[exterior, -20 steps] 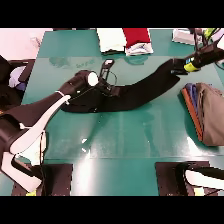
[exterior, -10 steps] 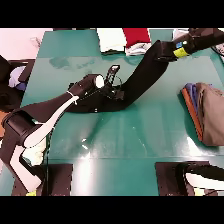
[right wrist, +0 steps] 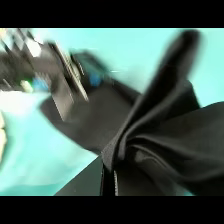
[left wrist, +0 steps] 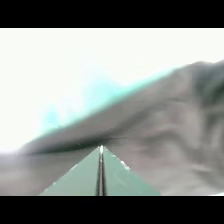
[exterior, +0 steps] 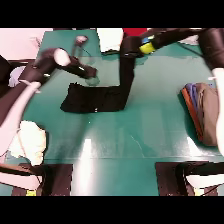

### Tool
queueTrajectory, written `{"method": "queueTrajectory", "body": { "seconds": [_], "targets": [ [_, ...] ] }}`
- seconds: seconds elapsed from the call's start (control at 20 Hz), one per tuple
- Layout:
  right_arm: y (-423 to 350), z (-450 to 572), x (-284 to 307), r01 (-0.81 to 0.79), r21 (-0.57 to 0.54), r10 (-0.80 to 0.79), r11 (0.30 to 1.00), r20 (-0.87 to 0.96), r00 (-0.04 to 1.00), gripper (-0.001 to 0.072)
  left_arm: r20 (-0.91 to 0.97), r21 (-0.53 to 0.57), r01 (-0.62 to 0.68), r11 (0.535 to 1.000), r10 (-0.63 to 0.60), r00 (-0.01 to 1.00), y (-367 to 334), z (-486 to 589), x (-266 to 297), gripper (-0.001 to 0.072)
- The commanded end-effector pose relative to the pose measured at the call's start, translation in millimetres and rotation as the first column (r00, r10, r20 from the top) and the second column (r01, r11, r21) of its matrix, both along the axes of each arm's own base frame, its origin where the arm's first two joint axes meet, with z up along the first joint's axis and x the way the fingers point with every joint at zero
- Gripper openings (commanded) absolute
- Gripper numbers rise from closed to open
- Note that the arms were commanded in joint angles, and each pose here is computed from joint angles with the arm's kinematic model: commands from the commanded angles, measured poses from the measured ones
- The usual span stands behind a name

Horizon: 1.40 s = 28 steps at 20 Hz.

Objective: Fold the shirts.

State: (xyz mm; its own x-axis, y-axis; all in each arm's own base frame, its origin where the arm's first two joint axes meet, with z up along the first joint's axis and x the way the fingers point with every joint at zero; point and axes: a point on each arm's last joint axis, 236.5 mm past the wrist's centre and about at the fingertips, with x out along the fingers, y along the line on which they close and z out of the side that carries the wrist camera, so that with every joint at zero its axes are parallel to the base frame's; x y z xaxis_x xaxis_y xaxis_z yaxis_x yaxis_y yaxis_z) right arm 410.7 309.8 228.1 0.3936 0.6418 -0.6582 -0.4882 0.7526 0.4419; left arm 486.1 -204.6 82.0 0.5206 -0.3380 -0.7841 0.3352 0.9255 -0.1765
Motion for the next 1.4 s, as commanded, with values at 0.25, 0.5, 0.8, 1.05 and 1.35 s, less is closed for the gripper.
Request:
{"method": "queueTrajectory", "body": {
  "seconds": [0.25,0.5,0.8,1.05,1.35],
  "targets": [
    [207,-90,-8,-0.196,0.237,0.185,0.952,0.069,0.98,0.0155,0.337,0.111,-0.33,0.938,0.277,0.9,187,165,-35,0.0026],
    [211,-104,-7,-0.2,0.246,0.192,0.948,0.059,0.98,0.0295,0.324,0.119,-0.342,0.932,0.289,0.901,194,172,-51,0.0026],
    [46,-136,3,-0.022,-0.047,0.018,0.999,-0.07,0.997,0.0294,0.294,0.118,-0.275,0.954,0.231,0.928,164,165,-56,0.0025],
    [-64,-174,19,0.222,-0.186,-0.255,0.957,-0.184,0.949,0.0306,0.292,0.106,-0.188,0.976,0.15,0.945,124,160,-53,0.0026],
    [-69,-236,13,0.228,-0.282,-0.325,0.932,-0.376,0.868,0.0579,0.29,0.101,-0.173,0.98,0.138,0.947,117,160,-54,0.0025]
  ]
}}
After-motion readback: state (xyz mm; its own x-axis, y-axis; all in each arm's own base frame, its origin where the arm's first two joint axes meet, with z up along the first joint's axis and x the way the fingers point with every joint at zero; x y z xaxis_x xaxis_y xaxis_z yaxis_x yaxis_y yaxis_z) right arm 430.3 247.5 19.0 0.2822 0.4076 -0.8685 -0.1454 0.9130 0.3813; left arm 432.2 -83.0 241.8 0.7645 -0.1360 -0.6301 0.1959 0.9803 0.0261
